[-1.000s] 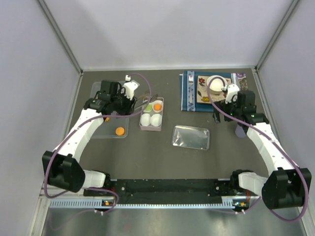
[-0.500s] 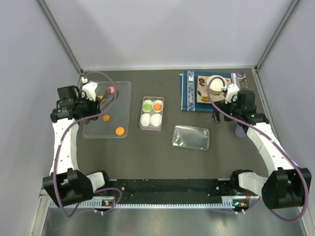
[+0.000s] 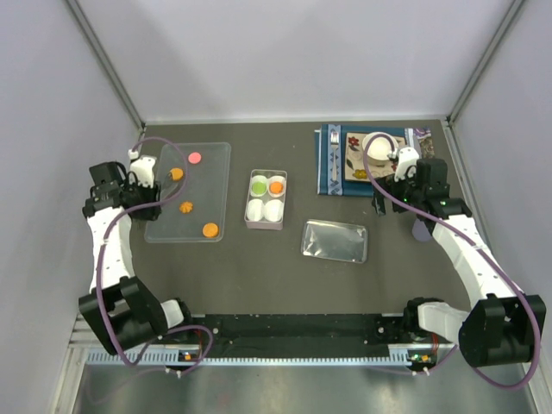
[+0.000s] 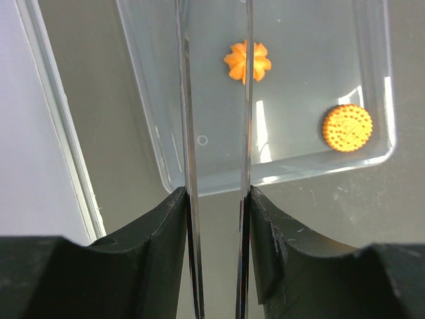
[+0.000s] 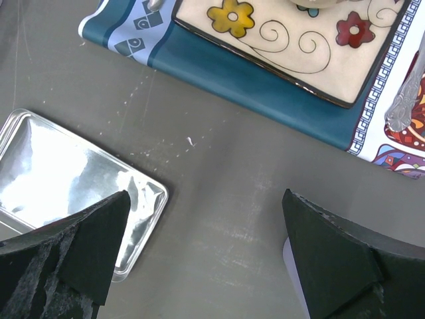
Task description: Pack the cookies
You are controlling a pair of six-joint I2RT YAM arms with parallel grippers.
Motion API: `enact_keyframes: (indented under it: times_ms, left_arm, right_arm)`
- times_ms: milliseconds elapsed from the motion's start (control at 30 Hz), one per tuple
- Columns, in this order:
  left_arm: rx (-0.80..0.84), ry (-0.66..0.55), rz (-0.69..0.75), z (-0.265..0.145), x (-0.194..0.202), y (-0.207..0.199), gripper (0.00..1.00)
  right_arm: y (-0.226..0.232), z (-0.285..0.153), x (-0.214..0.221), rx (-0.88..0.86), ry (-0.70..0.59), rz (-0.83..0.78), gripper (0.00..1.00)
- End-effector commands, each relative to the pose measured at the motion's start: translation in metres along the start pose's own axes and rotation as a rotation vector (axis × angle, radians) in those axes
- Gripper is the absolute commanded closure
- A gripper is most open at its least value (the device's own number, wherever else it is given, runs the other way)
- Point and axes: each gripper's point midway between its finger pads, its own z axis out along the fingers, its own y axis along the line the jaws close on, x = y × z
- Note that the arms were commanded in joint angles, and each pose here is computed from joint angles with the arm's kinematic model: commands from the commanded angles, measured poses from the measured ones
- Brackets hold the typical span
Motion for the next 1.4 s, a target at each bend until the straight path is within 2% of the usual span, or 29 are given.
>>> enact_keyframes:
  times_ms: [0,400,1367]
  left_arm:
    - [-0.082,-0.049,0.005,0.014,-0.014,0.024,0.55]
    - [-0.135,-0.024,-0.021,0.047,-0.013,0.048,0.55]
    - [-0.037,-0.001,-0.020,0.088,-0.021,0.050,0.54]
  right_arm:
    - [0.004,-0.009,-0.031,-0.010,-0.083,-0.024,0.01]
    - [0.003,-0.009,-0.030,-0.008,-0.081,-0.024,0.01]
    - [0.000,-0.004,-0.027,0.005,-0.061,-0.027,0.01]
